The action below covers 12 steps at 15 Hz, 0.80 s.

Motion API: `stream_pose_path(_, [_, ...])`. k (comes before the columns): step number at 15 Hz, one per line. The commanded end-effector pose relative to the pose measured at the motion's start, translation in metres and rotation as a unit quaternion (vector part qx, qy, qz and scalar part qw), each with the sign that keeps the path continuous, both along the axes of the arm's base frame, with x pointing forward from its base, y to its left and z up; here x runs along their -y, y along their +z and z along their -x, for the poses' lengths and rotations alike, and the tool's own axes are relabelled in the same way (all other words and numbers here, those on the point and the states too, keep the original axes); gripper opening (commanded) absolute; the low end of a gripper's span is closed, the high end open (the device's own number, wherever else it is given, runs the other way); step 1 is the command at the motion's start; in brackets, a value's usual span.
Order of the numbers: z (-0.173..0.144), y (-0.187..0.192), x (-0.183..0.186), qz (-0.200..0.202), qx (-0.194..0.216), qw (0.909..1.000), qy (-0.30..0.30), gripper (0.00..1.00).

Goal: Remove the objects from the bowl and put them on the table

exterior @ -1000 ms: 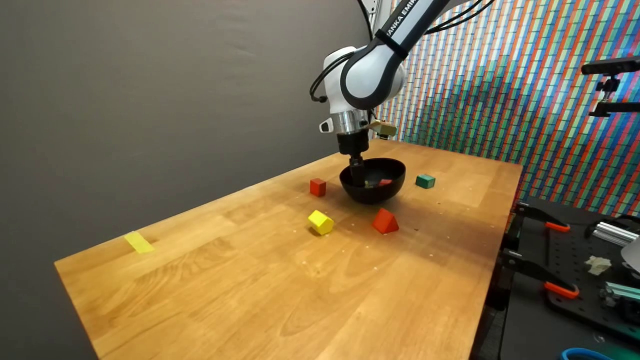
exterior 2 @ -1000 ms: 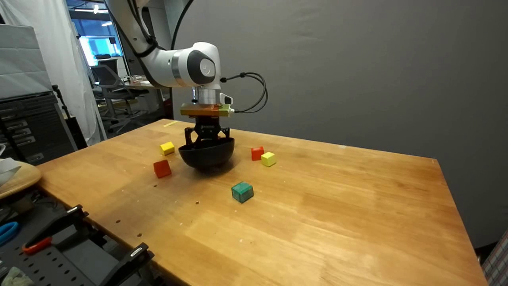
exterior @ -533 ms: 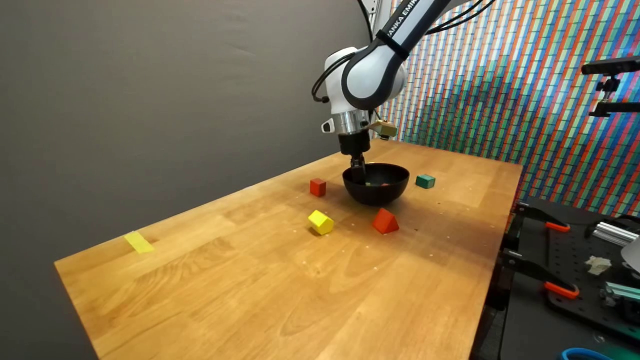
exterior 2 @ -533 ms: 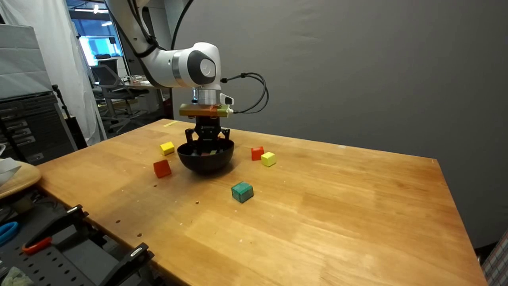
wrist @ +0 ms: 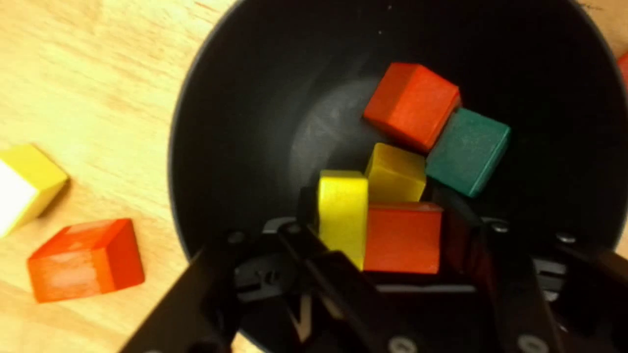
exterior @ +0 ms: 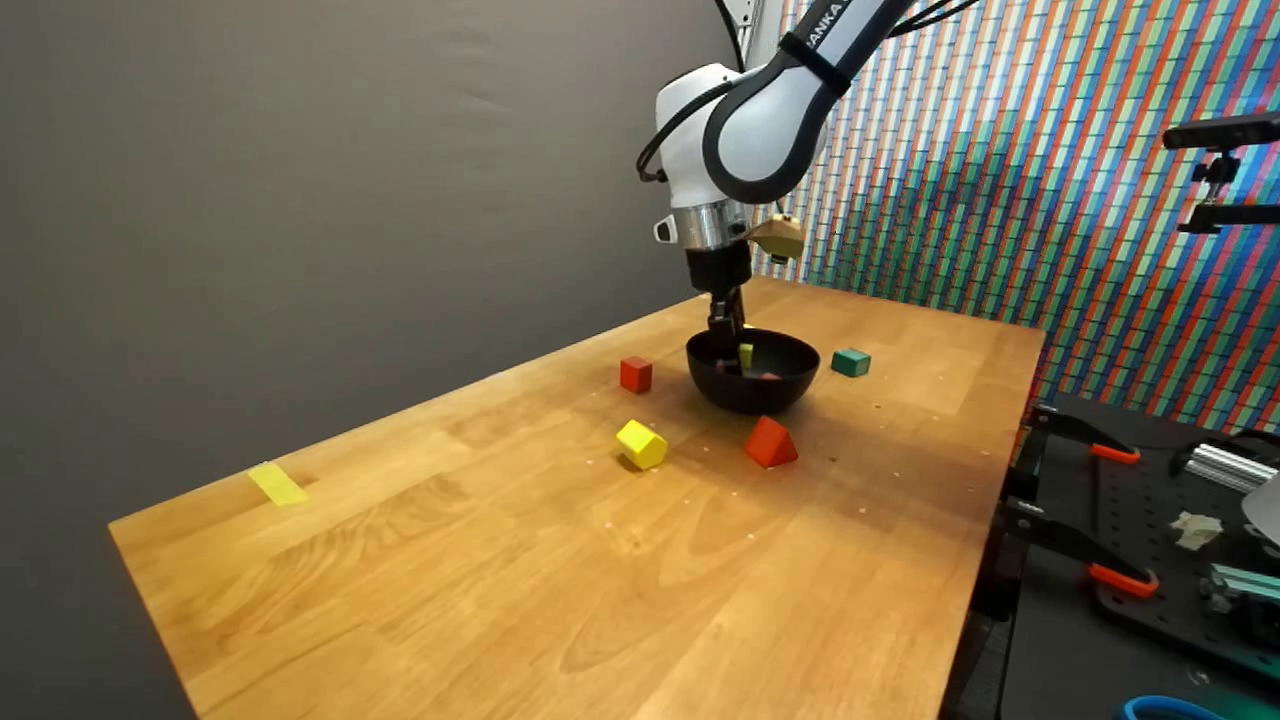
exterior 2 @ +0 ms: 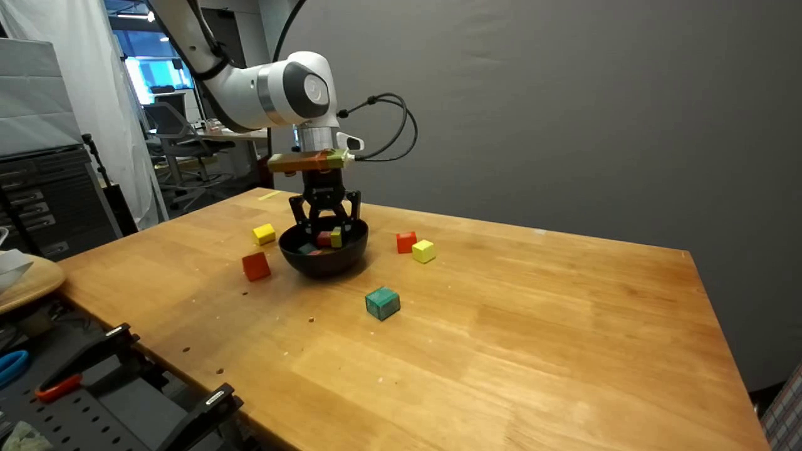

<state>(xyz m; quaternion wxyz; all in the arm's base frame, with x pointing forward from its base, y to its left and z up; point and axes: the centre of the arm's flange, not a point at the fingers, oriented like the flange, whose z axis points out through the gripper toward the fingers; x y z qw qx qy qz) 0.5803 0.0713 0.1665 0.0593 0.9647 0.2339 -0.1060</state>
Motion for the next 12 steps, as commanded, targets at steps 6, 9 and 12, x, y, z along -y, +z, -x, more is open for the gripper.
stream_pose_path(6, [0.107, 0.078, 0.026, 0.055, 0.054, 0.9922, -0.098, 0.35])
stream_pose_path(9, [0.134, 0.057, 0.041, 0.026, 0.031, 0.9891, -0.142, 0.35])
stream_pose_path(12, [0.148, 0.021, 0.051, -0.016, 0.008, 0.9786, -0.205, 0.35])
